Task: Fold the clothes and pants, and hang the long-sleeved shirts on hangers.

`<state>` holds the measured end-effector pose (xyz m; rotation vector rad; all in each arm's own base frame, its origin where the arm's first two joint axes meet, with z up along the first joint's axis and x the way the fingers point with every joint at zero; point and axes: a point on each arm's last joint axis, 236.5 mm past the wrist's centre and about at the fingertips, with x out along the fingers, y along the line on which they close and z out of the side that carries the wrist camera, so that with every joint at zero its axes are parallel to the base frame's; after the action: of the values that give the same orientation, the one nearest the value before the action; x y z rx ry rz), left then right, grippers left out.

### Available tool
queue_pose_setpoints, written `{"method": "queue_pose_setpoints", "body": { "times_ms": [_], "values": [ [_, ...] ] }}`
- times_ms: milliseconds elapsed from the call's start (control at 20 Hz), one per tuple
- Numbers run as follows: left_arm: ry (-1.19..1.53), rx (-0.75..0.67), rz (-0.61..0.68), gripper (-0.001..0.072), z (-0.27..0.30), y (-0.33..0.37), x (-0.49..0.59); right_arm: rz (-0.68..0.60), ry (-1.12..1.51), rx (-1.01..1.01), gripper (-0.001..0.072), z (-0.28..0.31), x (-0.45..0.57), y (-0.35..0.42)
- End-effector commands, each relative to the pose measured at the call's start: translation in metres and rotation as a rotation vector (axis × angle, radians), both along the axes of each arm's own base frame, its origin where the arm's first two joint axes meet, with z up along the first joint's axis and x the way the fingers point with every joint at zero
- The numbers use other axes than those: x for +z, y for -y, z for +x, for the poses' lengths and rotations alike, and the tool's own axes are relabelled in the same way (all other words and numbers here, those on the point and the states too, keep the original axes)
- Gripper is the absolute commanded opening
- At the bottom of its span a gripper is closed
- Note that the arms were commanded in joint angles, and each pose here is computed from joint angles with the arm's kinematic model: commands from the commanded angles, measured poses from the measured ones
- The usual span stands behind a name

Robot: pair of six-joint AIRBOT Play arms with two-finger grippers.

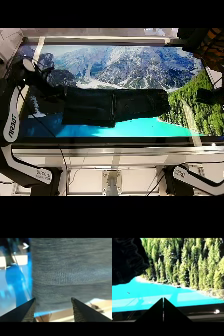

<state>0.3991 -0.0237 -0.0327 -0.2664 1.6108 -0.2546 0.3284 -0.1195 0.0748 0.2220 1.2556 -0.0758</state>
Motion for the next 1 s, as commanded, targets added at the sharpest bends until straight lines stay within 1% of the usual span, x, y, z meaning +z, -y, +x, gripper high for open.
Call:
{"method": "queue_pose_setpoints", "body": {
  "times_ms": [0, 150, 400, 600, 650, 700, 800, 850, 950],
  "values": [
    [0.039, 0.04, 0.005, 0.0519, -0.001, -0.016, -0.037, -0.016, 0.029, 0.003, 0.0018, -0.024, 0.01, -0.011],
    [0.094, 0.023, -0.064, 0.0519, 0.01, -0.001, -0.04, -0.028, 0.056, 0.001, 0.0018, -0.03, 0.019, -0.014],
    [0.076, 0.044, -0.093, 0.0518, 0.015, 0.005, -0.058, -0.024, 0.049, 0.007, 0.0018, -0.039, 0.025, -0.02],
    [0.064, 0.047, -0.198, 0.0516, 0.017, 0.028, -0.062, -0.025, 0.051, 0.007, 0.0018, -0.039, 0.025, -0.02],
    [0.058, 0.05, -0.217, 0.0487, 0.016, 0.032, -0.061, -0.025, 0.051, 0.007, 0.0018, -0.039, 0.025, -0.02],
    [0.051, 0.049, -0.231, 0.0409, 0.015, 0.036, -0.059, -0.026, 0.052, 0.006, 0.0018, -0.039, 0.025, -0.02],
    [0.02, 0.028, -0.247, 0.0141, 0.006, 0.039, -0.055, -0.027, 0.054, 0.006, 0.0018, -0.038, 0.025, -0.019],
    [0.008, 0.023, -0.249, 0.0035, 0.001, 0.037, -0.052, -0.028, 0.055, 0.006, 0.0018, -0.038, 0.025, -0.019],
    [0.013, 0.024, -0.255, 0.0038, -0.003, 0.03, -0.035, -0.028, 0.055, 0.007, 0.0018, -0.038, 0.025, -0.019]
  ]
}}
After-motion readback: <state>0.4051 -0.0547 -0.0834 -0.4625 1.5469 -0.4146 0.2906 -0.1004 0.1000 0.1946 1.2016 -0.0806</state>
